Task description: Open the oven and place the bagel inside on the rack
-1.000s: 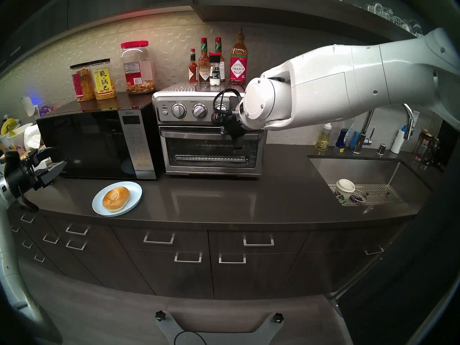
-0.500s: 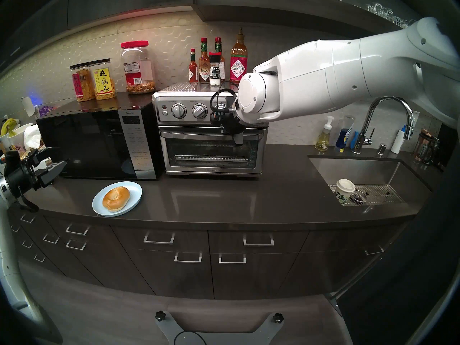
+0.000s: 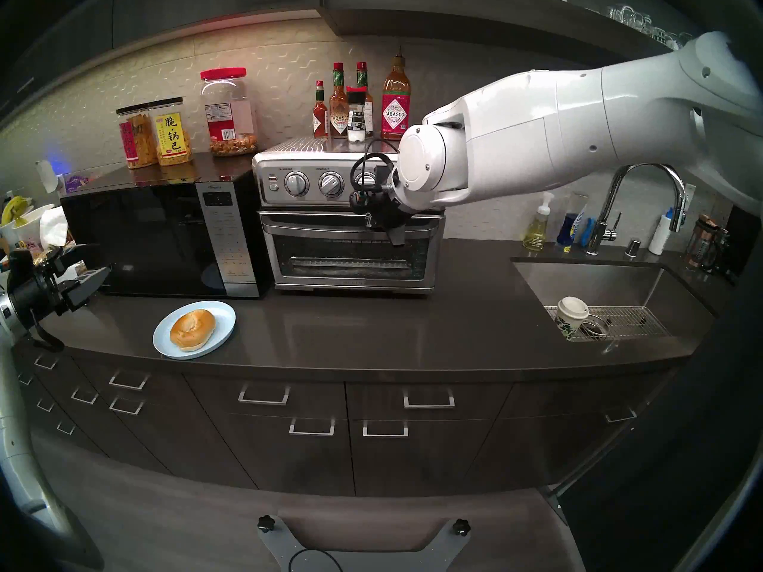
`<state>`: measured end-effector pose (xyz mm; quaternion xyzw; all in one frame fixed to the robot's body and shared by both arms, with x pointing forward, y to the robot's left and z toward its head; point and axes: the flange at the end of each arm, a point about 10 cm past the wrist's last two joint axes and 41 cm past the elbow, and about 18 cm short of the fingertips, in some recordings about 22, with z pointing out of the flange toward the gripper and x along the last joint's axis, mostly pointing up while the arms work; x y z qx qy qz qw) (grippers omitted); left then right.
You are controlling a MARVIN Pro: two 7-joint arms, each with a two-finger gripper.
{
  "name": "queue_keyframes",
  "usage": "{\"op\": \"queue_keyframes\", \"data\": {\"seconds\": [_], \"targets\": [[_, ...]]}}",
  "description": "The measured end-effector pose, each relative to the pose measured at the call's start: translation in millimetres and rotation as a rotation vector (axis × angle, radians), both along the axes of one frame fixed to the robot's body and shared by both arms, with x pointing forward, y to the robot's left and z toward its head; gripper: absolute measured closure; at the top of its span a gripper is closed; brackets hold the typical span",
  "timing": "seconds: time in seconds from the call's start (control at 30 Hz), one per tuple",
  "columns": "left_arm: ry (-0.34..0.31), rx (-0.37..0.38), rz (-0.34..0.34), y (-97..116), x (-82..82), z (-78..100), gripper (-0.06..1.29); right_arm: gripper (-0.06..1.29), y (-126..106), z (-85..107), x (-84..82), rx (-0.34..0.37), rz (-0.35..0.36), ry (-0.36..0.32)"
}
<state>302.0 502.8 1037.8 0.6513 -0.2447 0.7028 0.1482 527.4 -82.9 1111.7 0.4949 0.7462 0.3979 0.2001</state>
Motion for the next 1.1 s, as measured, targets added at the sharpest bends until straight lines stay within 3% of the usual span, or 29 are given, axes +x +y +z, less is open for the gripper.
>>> {"op": "queue_keyframes", "data": {"seconds": [0.53,1.1], "targets": [[0.001,0.0,0.0,0.1,0.1,-0.1,-0.02,1.25,-4.0,-10.6,-3.0,0.061,-0.027,-0.072],[0.001,0.0,0.001,0.1,0.1,-0.1,-0.02,1.25,-2.1,-16.3,-19.7,-0.002,0.017,-0.091]]}}
